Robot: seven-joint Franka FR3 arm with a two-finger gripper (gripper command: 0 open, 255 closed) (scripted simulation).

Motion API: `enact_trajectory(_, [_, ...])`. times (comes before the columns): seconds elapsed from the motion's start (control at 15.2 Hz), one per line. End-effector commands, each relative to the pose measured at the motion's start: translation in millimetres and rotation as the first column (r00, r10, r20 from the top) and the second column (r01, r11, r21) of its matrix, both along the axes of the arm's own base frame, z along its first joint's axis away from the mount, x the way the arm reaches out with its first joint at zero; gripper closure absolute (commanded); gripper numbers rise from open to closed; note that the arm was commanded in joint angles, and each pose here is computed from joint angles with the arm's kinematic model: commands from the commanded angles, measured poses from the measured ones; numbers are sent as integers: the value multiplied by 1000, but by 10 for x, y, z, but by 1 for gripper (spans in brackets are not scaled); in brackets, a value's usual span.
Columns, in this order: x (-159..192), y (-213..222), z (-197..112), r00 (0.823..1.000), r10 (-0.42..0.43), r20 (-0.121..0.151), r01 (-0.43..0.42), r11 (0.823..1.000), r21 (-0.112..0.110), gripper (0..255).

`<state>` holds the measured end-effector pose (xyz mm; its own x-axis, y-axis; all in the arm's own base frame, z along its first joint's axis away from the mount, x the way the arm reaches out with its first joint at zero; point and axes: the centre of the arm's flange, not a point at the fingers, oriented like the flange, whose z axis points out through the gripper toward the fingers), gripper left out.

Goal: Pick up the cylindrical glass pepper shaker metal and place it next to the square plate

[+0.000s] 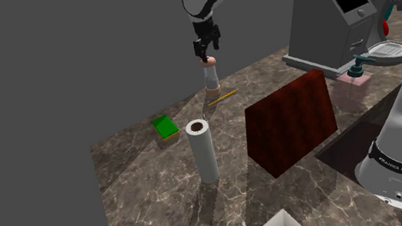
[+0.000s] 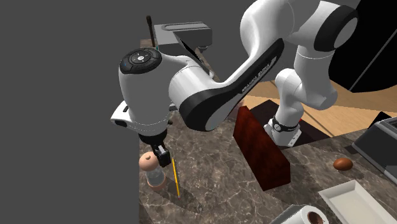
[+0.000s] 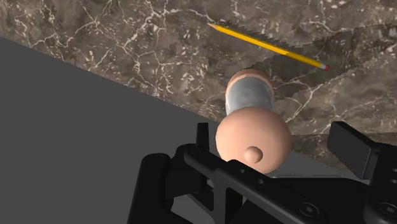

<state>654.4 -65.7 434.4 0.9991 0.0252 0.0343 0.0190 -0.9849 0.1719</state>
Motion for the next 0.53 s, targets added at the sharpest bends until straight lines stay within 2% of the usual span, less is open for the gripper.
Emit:
enact_trajectory(0.0, [100,-11,-73,1000,0,2,0,1000,-2,0])
enact_trajectory(0.46, [113,-71,-415,1000,0,2,0,1000,-2,0])
